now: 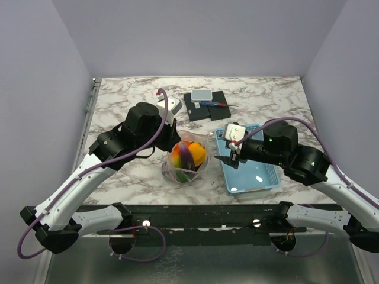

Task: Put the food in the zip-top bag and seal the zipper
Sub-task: Adjust the zipper food storage bag at the center of the board.

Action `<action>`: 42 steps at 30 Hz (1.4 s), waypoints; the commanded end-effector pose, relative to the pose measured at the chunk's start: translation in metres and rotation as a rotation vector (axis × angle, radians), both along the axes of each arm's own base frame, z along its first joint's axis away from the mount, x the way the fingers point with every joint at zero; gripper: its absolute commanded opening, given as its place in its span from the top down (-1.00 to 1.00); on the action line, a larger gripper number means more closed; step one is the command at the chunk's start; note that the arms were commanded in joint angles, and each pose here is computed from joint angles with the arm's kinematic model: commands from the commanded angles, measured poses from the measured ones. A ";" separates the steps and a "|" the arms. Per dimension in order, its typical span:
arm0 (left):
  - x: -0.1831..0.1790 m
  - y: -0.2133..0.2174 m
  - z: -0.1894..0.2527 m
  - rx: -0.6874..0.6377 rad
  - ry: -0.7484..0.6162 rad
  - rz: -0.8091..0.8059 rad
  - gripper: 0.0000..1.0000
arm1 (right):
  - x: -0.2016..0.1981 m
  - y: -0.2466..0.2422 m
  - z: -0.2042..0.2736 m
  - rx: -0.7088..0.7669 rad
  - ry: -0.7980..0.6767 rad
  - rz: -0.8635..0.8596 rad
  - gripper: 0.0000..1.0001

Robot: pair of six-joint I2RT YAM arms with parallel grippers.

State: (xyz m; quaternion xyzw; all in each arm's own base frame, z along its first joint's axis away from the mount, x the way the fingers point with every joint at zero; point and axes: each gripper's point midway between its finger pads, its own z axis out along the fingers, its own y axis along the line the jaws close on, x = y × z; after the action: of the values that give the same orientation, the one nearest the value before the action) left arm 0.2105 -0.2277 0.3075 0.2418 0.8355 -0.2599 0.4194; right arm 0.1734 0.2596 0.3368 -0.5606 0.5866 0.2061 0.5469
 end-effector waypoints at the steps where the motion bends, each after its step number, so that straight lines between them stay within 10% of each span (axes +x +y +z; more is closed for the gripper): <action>1: -0.010 0.001 0.017 -0.027 -0.046 -0.063 1.00 | -0.012 0.004 -0.007 -0.032 -0.056 0.119 -0.39; 42: -0.017 0.005 0.005 0.018 -0.012 -0.094 1.00 | 0.025 0.038 -0.031 -0.065 -0.077 0.278 -0.16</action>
State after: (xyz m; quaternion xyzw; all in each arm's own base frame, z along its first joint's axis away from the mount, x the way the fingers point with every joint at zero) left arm 0.1953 -0.2232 0.3061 0.2822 0.8285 -0.2631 0.4058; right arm 0.2029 0.2903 0.2869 -0.6590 0.5156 0.2213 0.5010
